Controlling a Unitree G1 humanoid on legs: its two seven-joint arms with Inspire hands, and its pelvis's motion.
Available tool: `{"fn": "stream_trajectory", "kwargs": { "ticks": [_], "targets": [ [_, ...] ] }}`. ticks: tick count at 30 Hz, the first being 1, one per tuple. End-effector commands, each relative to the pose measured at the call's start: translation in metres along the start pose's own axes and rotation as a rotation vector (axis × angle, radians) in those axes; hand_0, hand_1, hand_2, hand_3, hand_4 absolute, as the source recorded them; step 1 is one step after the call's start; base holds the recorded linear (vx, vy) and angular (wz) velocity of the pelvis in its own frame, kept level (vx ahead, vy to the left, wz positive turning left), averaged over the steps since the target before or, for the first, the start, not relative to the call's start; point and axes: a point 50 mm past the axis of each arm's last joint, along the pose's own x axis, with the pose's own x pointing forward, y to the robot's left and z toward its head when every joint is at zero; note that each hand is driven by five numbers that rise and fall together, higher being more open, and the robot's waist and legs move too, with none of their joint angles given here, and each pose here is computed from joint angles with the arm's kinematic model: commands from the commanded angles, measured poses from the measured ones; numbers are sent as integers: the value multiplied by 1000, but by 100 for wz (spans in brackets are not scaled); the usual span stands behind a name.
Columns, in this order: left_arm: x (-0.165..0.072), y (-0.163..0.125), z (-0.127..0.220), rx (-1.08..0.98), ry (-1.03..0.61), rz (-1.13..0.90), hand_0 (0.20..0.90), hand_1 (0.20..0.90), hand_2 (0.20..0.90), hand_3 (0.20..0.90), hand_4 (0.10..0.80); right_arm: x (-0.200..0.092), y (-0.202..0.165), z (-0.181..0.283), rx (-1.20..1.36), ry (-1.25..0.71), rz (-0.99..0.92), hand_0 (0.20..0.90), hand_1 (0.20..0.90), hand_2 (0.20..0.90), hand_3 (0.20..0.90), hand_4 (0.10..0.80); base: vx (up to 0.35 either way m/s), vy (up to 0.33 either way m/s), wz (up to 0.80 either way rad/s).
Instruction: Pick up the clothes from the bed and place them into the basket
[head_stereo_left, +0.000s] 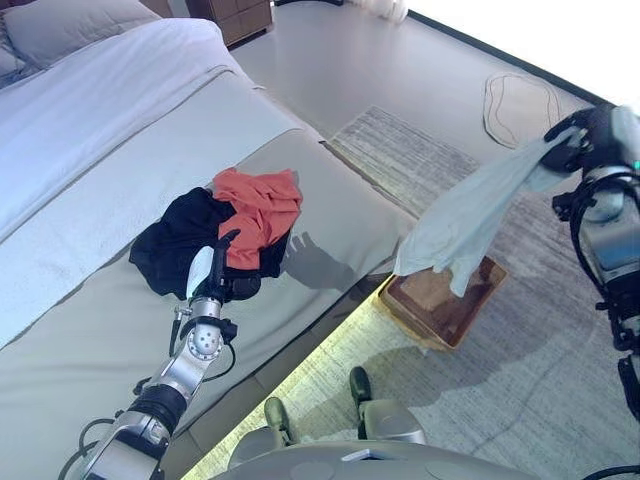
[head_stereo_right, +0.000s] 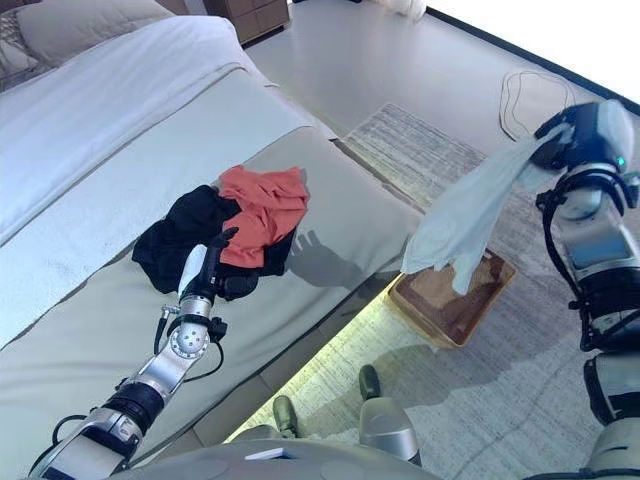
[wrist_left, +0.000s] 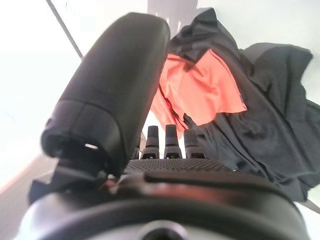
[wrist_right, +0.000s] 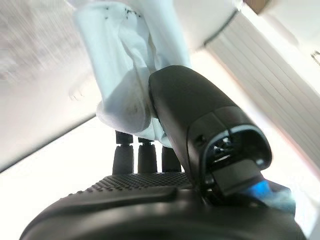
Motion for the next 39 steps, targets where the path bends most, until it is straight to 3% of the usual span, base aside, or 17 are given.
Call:
{"fn": "stream_trajectory", "kwargs": {
  "ticks": [1, 21, 22, 23, 24, 39],
  "targets": [
    [20, 11, 28, 16, -137, 57, 900, 900, 900, 900, 800, 12, -40, 28, 7, -127, -183, 300, 300, 300, 200, 100, 0, 0, 0],
    [17, 13, 26, -6, -150, 52, 900, 900, 900, 900, 800, 8, -12, -57, -41, 214, -94, 300, 300, 300, 200, 100, -2, -1, 0],
    [17, 13, 27, -8, -153, 53, 900, 900, 900, 900, 800, 7, -11, -60, -52, 230, -92, 338, 338, 338, 244, 144, 0, 0, 0],
    [17, 13, 28, -10, -157, 54, 900, 900, 900, 900, 800, 6, -11, -64, -56, 244, -94, 801, 801, 801, 785, 685, 0, 0, 0],
    [17, 13, 29, -13, -162, 56, 900, 900, 900, 900, 800, 5, -10, -68, -59, 258, -91, 900, 900, 900, 900, 800, 0, 0, 0],
    [19, 16, 31, -17, -165, 54, 900, 900, 900, 900, 800, 2, -6, -72, -58, 247, -86, 900, 900, 900, 900, 800, 0, 0, 0]
  ]
}}
